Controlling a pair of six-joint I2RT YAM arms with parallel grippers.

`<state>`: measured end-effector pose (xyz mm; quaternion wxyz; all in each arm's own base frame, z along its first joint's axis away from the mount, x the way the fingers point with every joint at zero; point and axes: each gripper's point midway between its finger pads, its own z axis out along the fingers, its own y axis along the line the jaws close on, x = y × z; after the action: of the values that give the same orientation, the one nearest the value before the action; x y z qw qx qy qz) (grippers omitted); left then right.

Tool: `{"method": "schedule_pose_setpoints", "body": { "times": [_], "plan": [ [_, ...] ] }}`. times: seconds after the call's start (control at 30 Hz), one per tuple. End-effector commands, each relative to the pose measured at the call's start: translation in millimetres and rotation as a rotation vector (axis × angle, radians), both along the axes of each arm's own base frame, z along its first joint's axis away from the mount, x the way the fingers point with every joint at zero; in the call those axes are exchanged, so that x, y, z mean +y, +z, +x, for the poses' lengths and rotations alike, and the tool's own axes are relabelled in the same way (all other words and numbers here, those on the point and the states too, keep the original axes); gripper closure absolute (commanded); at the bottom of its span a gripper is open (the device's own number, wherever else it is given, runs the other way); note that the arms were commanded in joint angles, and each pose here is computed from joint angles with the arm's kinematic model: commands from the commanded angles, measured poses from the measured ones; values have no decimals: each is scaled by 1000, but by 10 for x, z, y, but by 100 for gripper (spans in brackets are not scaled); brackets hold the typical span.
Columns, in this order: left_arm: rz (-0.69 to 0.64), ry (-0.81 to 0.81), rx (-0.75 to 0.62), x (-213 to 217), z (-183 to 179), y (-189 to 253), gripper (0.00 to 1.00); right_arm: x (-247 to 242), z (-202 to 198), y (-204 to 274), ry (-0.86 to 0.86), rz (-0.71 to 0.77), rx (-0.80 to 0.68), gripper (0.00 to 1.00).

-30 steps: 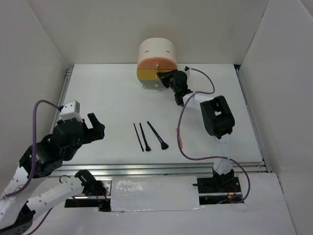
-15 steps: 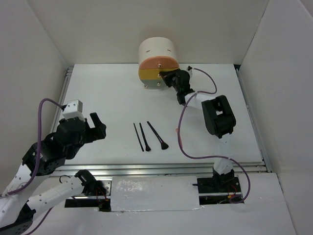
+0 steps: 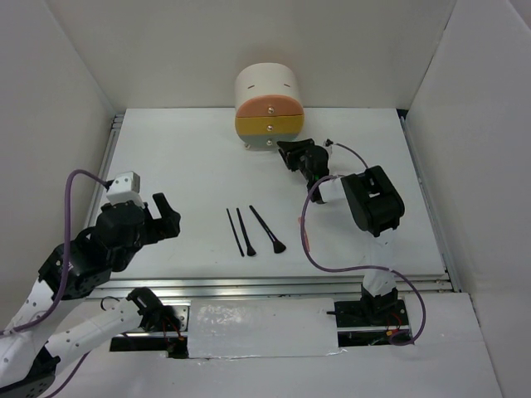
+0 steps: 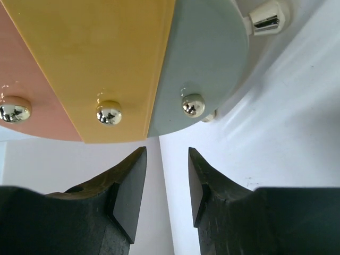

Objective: Organize the makeup

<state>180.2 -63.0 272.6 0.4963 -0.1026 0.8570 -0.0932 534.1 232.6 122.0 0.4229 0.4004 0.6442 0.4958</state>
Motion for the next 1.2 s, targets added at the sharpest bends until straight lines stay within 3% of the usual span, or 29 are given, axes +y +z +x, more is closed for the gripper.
{"method": "schedule_pose_setpoints", "body": {
  "times": [0.0, 0.27, 0.4, 0.87, 1.17],
  "plan": [
    [-34, 7, -31, 1, 5, 76, 1, -6, -7, 464, -9, 96, -125, 55],
    [-40, 5, -14, 7, -34, 91, 1, 226, 223, 154, 67, 95, -68, 42],
    [-47, 10, -18, 28, -54, 135, 1, 184, 271, 4, 40, 125, -34, 41],
    [-35, 12, -9, 26, -43, 150, 1, 308, 409, -227, 82, 97, 24, 42],
    [-18, 4, -5, 20, -33, 181, 1, 320, 529, -317, 78, 84, 40, 56]
  ]
}}
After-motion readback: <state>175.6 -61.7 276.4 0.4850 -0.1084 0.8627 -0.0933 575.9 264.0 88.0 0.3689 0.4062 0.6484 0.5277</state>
